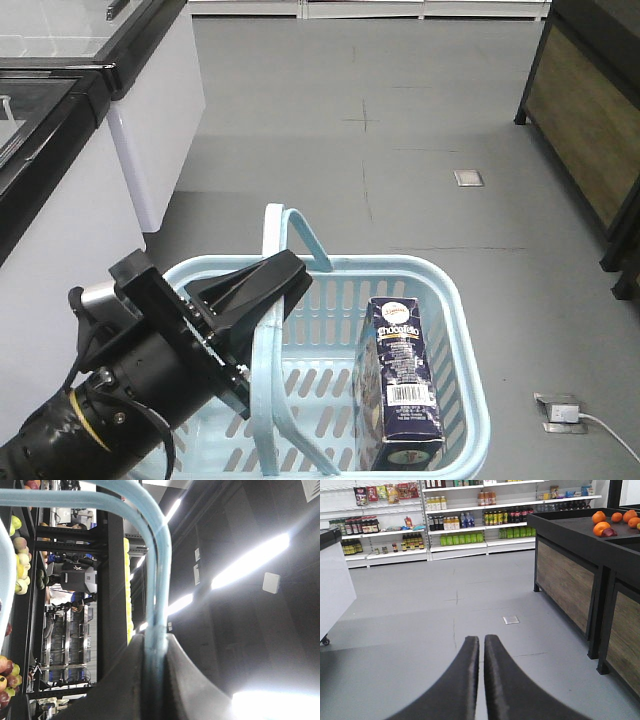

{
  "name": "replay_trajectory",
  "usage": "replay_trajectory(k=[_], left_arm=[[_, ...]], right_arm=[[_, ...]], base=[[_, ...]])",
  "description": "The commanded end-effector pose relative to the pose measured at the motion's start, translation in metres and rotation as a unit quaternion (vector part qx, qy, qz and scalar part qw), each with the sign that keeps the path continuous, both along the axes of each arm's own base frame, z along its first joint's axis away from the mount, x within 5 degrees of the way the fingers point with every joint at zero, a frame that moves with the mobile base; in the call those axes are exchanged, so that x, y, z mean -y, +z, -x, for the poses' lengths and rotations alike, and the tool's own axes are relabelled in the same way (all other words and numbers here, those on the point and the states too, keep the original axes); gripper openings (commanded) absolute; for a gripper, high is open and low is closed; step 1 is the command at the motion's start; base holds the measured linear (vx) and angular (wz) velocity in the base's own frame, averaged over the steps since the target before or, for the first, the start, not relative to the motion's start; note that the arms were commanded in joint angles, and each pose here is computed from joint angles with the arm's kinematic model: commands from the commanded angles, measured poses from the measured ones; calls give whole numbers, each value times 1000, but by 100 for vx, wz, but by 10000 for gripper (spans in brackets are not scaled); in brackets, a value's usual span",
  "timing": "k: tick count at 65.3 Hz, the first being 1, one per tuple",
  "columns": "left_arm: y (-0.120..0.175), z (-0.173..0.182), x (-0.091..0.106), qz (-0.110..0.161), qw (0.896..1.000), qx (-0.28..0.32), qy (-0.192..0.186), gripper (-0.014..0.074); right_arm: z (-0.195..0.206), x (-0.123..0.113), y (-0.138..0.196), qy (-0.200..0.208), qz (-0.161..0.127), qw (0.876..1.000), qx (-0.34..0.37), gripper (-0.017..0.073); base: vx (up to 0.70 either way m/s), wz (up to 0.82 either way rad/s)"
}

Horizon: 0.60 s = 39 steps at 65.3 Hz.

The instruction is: Left arm holds basket, right arm returns cookies

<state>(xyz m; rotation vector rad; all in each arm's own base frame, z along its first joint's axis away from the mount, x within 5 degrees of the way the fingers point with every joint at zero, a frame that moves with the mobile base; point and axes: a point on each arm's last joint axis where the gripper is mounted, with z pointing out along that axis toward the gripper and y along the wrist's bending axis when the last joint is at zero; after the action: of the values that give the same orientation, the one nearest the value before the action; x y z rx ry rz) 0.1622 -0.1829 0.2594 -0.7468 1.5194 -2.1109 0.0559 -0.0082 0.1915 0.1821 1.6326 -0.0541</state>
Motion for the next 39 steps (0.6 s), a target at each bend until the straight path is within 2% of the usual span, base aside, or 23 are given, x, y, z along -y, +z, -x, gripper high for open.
replay_trajectory(k=[1, 39], left_arm=[[32, 6, -6, 101, 991, 84, 2, -3], [32, 6, -6, 100, 991, 84, 3, -3]], right_arm=[[0, 0, 2, -1, 15, 999, 34, -6], [0, 0, 2, -1, 15, 999, 34, -6]], base=[[0, 0], [0, 0]])
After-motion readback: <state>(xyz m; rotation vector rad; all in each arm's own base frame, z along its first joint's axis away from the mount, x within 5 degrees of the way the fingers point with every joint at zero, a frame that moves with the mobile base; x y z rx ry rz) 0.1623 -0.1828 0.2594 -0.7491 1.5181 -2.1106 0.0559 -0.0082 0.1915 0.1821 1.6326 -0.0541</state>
